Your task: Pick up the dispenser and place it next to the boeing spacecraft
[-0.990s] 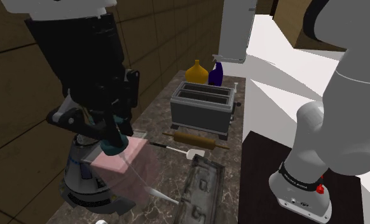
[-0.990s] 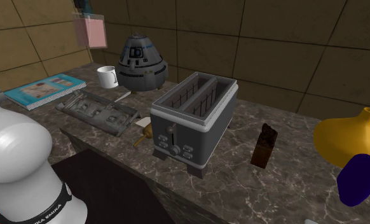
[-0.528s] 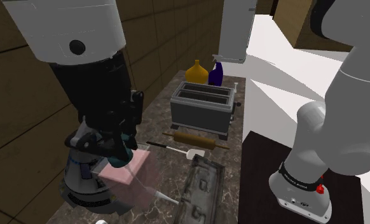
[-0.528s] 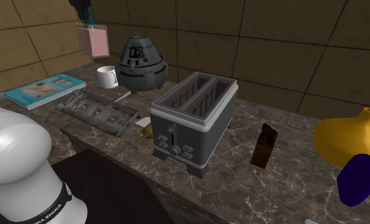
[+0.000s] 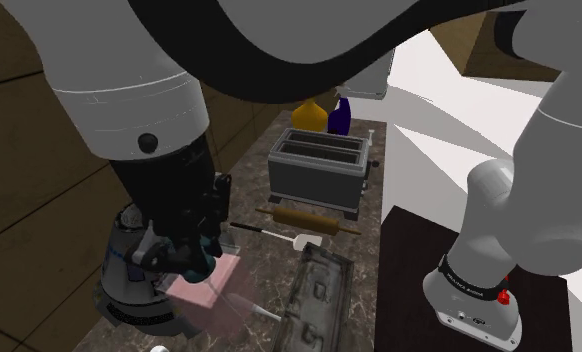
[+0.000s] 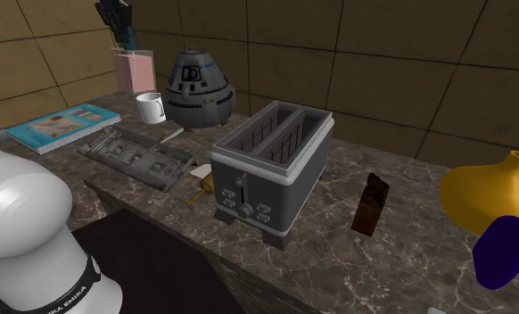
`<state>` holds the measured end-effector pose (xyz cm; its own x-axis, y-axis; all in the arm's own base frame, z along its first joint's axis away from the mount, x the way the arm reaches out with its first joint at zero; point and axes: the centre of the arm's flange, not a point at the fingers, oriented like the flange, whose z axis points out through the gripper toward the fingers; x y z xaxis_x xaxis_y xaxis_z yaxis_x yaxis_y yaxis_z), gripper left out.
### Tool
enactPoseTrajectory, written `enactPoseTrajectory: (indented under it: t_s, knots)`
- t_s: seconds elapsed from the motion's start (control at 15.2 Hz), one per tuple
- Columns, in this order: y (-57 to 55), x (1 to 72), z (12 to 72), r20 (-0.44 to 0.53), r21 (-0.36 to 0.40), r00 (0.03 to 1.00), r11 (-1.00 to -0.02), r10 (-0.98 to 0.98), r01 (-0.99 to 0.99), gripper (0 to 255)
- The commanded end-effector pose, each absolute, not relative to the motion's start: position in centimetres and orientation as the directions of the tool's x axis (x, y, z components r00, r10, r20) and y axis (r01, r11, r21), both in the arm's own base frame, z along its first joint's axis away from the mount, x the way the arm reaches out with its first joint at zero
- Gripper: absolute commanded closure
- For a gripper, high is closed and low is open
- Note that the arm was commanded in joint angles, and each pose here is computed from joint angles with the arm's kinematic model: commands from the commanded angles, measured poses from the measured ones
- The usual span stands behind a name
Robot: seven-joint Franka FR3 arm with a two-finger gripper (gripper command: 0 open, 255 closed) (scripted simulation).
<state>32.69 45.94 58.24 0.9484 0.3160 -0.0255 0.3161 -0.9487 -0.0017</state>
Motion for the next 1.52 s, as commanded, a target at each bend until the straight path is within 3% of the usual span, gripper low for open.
enactPoseTrajectory:
  t_s: [0.0, 1.45]
  knots:
    - [45.9, 32.7, 57.3, -0.025, -0.002, 0.948, -0.949, 0.316, 0.316, 255]
    - [45.9, 32.7, 45.6, -0.025, -0.002, 0.948, -0.949, 0.316, 0.316, 255]
